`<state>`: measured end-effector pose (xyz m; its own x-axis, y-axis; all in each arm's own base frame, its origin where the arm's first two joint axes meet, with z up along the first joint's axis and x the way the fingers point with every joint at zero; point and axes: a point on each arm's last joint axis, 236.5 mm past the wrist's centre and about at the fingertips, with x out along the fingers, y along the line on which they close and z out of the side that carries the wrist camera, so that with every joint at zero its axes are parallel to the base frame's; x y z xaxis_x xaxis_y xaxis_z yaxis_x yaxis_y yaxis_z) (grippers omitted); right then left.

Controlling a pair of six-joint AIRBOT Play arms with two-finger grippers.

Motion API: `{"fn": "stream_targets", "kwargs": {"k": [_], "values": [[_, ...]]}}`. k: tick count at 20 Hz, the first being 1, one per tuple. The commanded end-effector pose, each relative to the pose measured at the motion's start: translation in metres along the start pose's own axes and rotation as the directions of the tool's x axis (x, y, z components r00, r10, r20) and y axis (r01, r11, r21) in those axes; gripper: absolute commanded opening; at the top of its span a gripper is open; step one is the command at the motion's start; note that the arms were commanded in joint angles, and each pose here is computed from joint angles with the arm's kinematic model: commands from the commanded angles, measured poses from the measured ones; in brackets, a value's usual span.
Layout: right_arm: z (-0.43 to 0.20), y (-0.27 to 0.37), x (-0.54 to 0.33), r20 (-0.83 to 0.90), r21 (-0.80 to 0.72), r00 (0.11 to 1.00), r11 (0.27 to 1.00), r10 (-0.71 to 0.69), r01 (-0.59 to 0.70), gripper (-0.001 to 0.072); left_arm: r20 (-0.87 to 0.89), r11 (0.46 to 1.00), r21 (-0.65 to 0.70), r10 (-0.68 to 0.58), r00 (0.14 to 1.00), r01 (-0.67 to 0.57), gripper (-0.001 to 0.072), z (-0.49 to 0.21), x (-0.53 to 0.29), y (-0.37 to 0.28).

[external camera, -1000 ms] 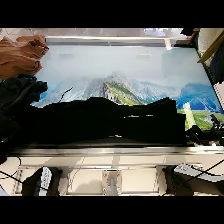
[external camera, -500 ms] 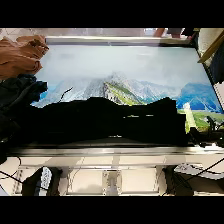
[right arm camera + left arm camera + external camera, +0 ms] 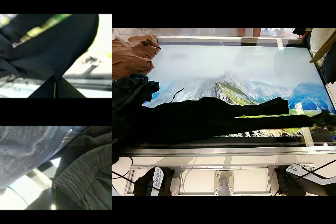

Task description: Fold the clothes and pants, and hang the long-sleeved shirts on hangers.

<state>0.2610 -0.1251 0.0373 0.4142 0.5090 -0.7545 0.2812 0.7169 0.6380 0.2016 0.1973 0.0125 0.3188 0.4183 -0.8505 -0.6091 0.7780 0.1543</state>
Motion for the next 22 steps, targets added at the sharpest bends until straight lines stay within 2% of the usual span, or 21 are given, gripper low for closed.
{"fn": "stream_targets", "kwargs": {"k": [1,5,9,16,22], "values": [[0.024,0.044,-0.054,0.120,-0.048,0.992,0.998,-0.045,0.051,0.0009,0.024,0.995,0.063,0.071,0.997,-0.072,0.0024,0.008,-0.004,0.019],[0.044,0.066,-0.089,0.279,-0.054,0.951,0.987,-0.130,0.150,0.0008,0.075,0.993,0.084,0.078,0.994,-0.084,0.0023,0.025,-0.012,0.027],[0.022,0.010,-0.057,0.112,0.007,0.925,0.931,-0.364,0.365,0.0008,0.069,0.999,0.010,-0.032,0.997,0.032,0.0024,0.024,-0.011,0.000],[0.013,-0.050,0.044,0.014,0.100,0.931,0.927,-0.364,0.361,0.0008,-0.073,0.999,0.036,-0.017,0.997,0.020,0.0025,-0.026,0.012,0.000],[0.059,-0.055,0.059,0.163,0.134,0.923,0.935,-0.348,0.328,0.0008,-0.102,0.999,0.027,-0.021,0.995,0.023,0.0024,-0.039,0.019,-0.003]]}}
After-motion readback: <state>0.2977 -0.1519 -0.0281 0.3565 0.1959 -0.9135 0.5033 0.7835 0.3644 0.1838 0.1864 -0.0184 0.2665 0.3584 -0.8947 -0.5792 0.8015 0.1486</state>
